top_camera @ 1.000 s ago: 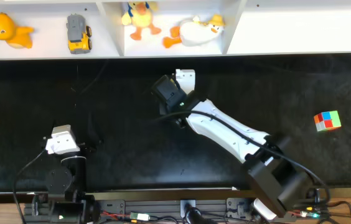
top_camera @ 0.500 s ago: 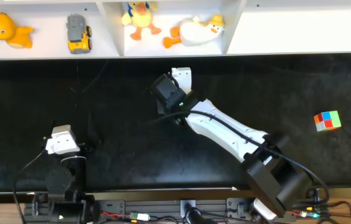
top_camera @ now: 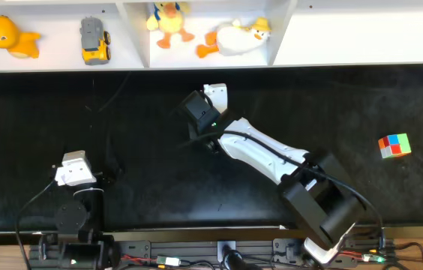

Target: Store Toys

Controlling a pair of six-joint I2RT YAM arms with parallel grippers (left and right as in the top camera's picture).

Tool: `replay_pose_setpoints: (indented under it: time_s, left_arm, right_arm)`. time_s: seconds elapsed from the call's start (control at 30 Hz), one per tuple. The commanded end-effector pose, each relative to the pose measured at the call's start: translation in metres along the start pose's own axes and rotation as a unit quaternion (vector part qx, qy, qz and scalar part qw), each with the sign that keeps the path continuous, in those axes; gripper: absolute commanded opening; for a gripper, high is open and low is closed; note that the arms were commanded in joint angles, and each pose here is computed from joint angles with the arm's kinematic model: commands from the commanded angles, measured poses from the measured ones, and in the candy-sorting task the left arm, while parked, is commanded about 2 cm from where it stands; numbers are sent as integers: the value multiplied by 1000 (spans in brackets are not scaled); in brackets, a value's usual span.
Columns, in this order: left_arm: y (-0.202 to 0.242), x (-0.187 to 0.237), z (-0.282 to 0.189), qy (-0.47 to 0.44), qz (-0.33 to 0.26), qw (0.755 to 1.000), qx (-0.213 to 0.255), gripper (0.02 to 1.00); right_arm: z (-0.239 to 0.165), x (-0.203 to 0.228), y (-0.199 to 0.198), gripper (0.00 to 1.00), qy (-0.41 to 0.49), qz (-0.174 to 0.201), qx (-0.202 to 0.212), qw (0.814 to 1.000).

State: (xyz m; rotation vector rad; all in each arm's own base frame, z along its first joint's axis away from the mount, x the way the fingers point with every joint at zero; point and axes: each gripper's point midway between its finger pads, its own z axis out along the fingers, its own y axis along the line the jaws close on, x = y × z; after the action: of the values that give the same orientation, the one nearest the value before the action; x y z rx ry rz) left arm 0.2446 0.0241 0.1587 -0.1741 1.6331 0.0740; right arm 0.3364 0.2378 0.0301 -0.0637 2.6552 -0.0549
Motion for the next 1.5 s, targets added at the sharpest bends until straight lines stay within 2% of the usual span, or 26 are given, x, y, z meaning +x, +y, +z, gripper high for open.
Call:
replay_pose_setpoints:
  time_s: [0.03,0.13,0.27,0.53,0.8,1.23,1.5]
  left_arm:
    - [3,-2,-1,-5,10,1000,-8,998]
    - [3,-2,-1,-5,10,1000,-8,998]
    - [3,-2,-1,-5,10,1000,-8,998]
    - [3,-2,-1,-5,10,1000,-8,998]
    - [3,-2,-1,-5,10,1000,-8,998]
    - [3,-2,-1,-5,10,1000,-8,998]
    - [3,-2,-1,-5,10,1000,-8,998]
  right_arm:
    - [3,-9,4,976,-10,2,0,1000]
    - [4,-9,4,941,-10,2,1,1000]
    - [4,-10,3,825,-11,5,1,1000]
    - [4,-10,3,336,-10,5,0,1000]
    - [4,-10,4,51,-12,5,-1,1000]
    - [-17,-18,6,45,-25,7,-13,1000]
    - [-48,-8,-16,42,-6,-5,7,1000]
